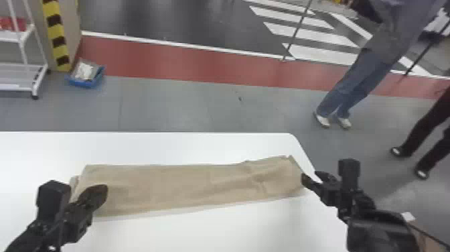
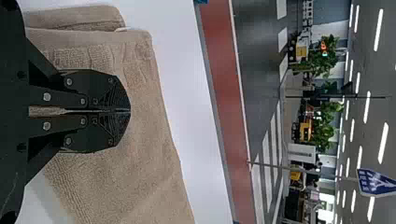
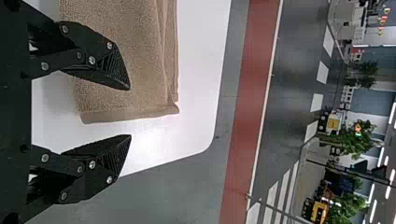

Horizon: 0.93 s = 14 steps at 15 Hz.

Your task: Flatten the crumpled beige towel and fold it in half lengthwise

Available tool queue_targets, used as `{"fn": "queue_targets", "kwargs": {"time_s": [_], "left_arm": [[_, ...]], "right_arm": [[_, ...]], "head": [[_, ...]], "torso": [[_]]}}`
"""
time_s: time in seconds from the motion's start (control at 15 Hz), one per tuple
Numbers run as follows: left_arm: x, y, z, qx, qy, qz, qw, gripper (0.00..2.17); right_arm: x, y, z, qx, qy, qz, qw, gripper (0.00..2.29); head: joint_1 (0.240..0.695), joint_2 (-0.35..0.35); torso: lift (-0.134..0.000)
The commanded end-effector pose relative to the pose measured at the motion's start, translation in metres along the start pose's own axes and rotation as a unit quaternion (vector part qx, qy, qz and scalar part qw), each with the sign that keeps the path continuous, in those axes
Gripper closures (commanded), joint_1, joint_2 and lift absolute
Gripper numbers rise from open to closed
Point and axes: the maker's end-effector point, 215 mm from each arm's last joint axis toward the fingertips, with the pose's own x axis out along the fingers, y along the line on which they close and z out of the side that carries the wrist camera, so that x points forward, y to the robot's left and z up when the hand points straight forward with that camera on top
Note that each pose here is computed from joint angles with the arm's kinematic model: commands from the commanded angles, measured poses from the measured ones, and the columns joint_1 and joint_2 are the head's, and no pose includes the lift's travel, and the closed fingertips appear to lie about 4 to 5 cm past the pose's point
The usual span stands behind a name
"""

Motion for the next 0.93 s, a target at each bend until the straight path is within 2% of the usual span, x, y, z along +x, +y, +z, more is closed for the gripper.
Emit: {"fn": "queue_targets", "kwargs": {"time_s": [0.0,0.07,0.2,0.27,0.53,0.87], "left_arm": [[0.001,0.000,-0.003,0.009,0.000,0.000,1.0000,1.10],[0.002,-0.002,-0.004,0.016,0.001,0.001,0.9999,1.10],[0.002,-0.002,-0.005,0.021,0.002,0.000,0.9998,1.10],[0.001,-0.003,-0.007,0.024,0.005,0.000,0.9997,1.10],[0.001,-0.001,-0.017,0.036,0.023,0.005,0.9991,1.10],[0.000,0.005,-0.028,0.040,0.043,0.014,0.9982,1.10]], "right_arm": [[0.012,0.020,-0.009,-0.027,0.023,0.012,0.9993,0.67],[0.016,0.026,-0.016,-0.036,0.037,0.015,0.9985,1.03],[0.016,0.029,-0.029,-0.045,0.061,0.021,0.9969,1.62],[0.015,0.031,-0.038,-0.042,0.077,0.027,0.9958,1.73],[0.003,0.034,-0.059,-0.034,0.107,0.047,0.9926,1.78],[-0.018,0.035,-0.072,-0.015,0.131,0.054,0.9898,1.78]], "head": [[0.695,-0.350],[0.695,-0.350],[0.695,-0.350],[0.695,-0.350],[0.695,-0.350],[0.695,-0.350]], "torso": [[0.000],[0.000],[0.000],[0.000],[0.000],[0.000]]}}
